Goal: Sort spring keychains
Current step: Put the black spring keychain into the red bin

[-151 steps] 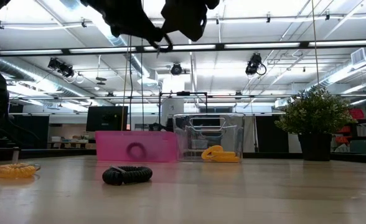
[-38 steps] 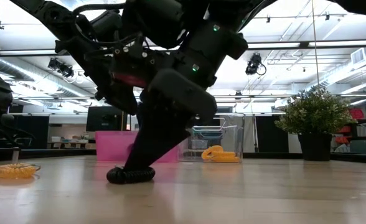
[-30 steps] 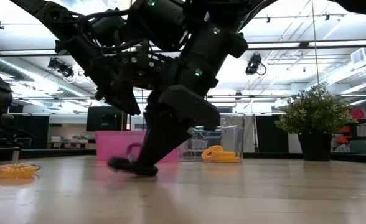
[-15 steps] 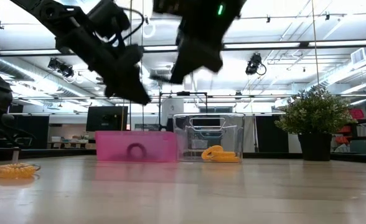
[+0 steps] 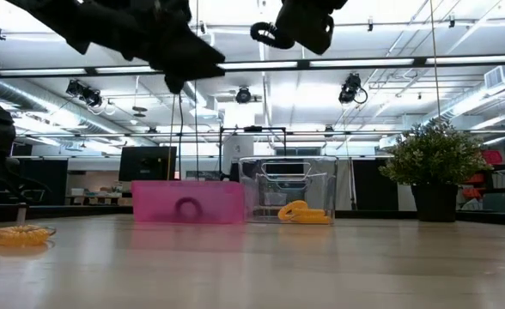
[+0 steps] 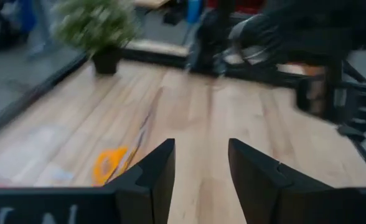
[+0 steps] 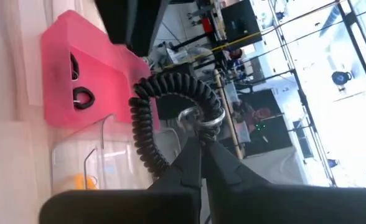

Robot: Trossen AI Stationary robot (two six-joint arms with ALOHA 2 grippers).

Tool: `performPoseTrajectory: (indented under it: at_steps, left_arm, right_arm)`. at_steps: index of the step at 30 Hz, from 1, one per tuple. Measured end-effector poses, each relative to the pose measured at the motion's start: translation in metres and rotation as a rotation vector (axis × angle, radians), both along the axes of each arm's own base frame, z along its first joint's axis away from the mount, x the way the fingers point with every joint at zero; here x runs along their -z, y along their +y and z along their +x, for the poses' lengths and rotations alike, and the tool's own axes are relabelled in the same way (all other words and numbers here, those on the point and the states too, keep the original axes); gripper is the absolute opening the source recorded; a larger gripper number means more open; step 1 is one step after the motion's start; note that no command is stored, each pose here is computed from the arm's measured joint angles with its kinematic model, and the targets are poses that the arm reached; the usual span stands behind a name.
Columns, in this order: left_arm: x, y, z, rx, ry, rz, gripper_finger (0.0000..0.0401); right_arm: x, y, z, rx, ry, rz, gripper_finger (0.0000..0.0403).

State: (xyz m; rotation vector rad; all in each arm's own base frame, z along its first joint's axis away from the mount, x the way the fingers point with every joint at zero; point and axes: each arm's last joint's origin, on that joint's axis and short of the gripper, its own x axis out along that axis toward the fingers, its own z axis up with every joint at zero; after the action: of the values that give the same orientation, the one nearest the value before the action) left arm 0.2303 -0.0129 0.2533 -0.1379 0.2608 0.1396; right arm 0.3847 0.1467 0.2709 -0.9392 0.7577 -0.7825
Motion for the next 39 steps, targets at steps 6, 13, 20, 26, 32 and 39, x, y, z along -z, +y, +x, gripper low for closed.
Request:
performPoseTrajectory:
  at_steps: [6, 13, 20, 26, 32, 39]
  left_arm:
    - [-0.011, -0.016, 0.001, 0.072, -0.108, 0.053, 0.0165]
    - [-0.014, -0.022, 0.001, 0.096, -0.145, 0.049, 0.0168]
    - [-0.014, -0.022, 0.003, 0.054, -0.157, 0.022, 0.0168]
    - [-0.013, -0.022, 0.006, 0.045, -0.171, 0.0, 0.0168]
    - [-0.011, -0.024, 0.007, 0.046, -0.169, -0.02, 0.0168]
    - [-0.012, -0.024, 0.007, 0.037, -0.177, -0.086, 0.0168]
  right_arm:
    - [0.003, -0.005, 0.004, 0.005, 0.005, 0.016, 0.0]
    - [0.001, -0.005, 0.008, -0.004, -0.019, 0.045, 0.0]
    - [0.0, -0.003, 0.012, -0.024, -0.029, 0.062, 0.0]
    - [0.005, -0.002, 0.014, -0.042, -0.028, 0.055, 0.0]
    - [0.012, 0.0, 0.02, -0.071, -0.035, 0.039, 0.0]
    - [0.011, 0.0, 0.02, -0.066, -0.037, 0.026, 0.0001]
